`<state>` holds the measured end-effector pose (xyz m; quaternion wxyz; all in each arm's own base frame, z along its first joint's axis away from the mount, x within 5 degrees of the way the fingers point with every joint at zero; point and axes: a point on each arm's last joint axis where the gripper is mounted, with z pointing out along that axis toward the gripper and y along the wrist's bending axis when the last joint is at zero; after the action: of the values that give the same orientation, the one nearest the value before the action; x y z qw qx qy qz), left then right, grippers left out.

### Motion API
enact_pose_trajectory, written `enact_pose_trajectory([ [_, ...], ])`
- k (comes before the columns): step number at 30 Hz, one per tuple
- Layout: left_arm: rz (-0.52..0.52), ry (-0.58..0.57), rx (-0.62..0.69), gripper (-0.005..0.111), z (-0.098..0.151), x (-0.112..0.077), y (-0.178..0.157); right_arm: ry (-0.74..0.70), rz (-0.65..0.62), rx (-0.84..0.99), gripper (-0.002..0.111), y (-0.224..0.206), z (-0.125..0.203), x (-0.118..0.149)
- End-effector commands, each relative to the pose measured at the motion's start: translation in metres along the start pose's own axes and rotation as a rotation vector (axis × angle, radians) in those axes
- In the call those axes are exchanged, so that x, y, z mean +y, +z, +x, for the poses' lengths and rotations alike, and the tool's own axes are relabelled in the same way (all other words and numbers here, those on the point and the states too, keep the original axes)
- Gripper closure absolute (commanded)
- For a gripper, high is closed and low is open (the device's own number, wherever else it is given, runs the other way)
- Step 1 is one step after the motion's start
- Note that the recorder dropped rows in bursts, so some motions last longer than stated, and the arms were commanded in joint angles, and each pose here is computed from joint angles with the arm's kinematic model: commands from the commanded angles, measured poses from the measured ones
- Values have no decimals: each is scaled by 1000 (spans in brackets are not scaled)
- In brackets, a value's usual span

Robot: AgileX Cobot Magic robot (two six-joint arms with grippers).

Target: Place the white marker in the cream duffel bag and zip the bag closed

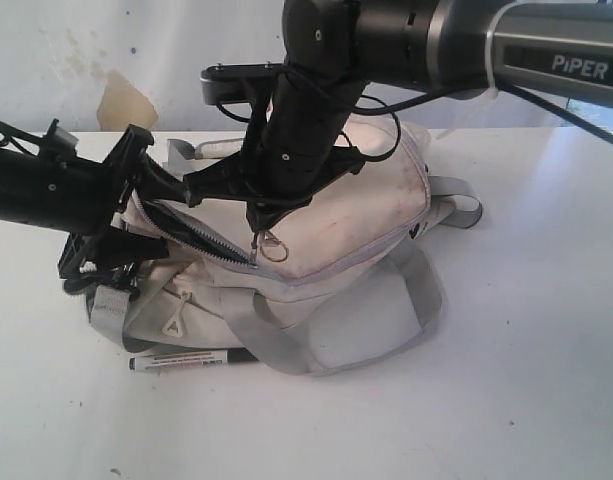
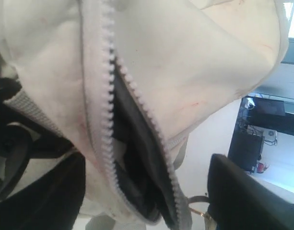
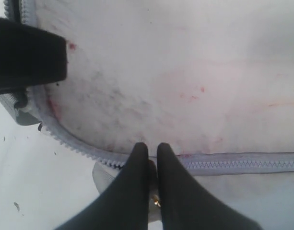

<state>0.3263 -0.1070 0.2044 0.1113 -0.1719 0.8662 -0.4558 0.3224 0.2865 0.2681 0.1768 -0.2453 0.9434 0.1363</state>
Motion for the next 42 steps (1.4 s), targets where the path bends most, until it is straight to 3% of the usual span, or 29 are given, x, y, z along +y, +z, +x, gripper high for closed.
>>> enact_pose_trajectory([
  [1, -12, 12, -41, 29, 5, -8, 7, 6, -3, -12, 108, -3, 0, 0],
  [5, 5, -4, -47, 41, 7, -11, 10, 9, -8, -11, 108, -3, 0, 1],
  [9, -7, 8, -46, 85, 7, -10, 10, 11, -8, 11, 108, -3, 2, 1],
  [12, -13, 22, -37, 107, 8, -10, 10, 9, -5, 30, 108, -3, 4, 1],
  [16, 5, 11, -10, 107, 7, -9, 7, 5, 3, 46, 108, -3, 6, 0],
  [18, 65, -53, 40, 107, 6, -9, -1, -13, 33, 56, 108, -3, 7, -3],
  [21, 151, -108, 92, 107, -1, -6, -19, -59, 110, 54, 108, -4, 6, -11],
  [24, 153, -110, 107, 107, -6, 2, -30, -120, 251, 65, 108, -6, 6, -24],
  [28, 139, -109, 93, 107, -9, 5, -32, -126, 471, 82, 108, -14, 3, -60],
  [38, 99, -81, 108, 107, -7, 8, -31, 46, 575, 80, 108, -31, 0, -147],
  [42, 96, -79, 107, 107, -7, 8, -31, 86, 583, 57, 108, -34, 0, -166],
])
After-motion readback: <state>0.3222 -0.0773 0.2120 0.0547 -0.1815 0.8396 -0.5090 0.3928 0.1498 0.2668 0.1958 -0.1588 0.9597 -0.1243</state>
